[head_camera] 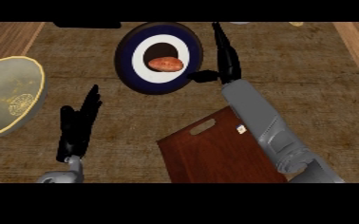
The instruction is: Pick the sweet potato from the tray and place it in the plate
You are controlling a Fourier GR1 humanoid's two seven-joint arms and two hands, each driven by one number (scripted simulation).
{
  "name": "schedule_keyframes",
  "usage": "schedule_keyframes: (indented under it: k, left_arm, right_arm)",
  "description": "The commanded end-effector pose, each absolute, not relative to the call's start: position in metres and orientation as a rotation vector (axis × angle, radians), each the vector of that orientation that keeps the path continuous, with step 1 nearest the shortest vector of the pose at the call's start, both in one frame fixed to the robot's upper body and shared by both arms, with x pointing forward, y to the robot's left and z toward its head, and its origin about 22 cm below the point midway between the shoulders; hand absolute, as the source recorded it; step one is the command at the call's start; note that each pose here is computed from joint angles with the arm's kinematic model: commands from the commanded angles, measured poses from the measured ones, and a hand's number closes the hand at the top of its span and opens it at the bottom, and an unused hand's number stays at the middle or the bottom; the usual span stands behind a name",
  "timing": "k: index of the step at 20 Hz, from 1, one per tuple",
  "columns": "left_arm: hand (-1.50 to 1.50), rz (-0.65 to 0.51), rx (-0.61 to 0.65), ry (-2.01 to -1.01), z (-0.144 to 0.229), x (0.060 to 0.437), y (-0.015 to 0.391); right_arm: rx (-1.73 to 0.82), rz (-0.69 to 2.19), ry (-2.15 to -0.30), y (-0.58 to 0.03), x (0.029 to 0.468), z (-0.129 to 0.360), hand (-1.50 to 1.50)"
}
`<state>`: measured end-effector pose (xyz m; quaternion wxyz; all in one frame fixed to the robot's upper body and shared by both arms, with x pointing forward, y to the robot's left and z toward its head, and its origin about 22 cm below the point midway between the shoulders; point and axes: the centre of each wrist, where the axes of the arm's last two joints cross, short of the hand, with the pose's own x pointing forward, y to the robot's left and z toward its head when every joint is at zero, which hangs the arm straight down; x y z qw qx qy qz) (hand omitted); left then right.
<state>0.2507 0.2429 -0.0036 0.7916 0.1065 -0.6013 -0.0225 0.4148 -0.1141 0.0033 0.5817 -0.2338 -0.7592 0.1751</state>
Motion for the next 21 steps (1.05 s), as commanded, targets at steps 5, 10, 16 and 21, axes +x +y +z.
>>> schedule_keyframes:
  k: [5, 10, 16, 21]
  left_arm:
    - [0.00, -0.030, 0.233, -1.278, -0.027, 0.248, 0.264]
    - [0.00, -0.049, 0.227, -1.288, -0.001, 0.257, 0.250]
    - [0.00, -0.033, 0.237, -1.287, 0.005, 0.254, 0.232]
    - [0.00, -0.030, 0.234, -1.300, -0.014, 0.243, 0.263]
  right_arm:
    - [-0.568, 0.358, -1.801, -0.150, 0.419, 0.003, -1.50]
    - [-0.638, 0.301, -1.778, -0.160, 0.417, -0.003, -1.50]
    - [-0.683, 0.272, -1.746, -0.169, 0.419, -0.001, -1.50]
    - [-0.743, 0.274, -1.750, -0.182, 0.415, -0.008, -1.50]
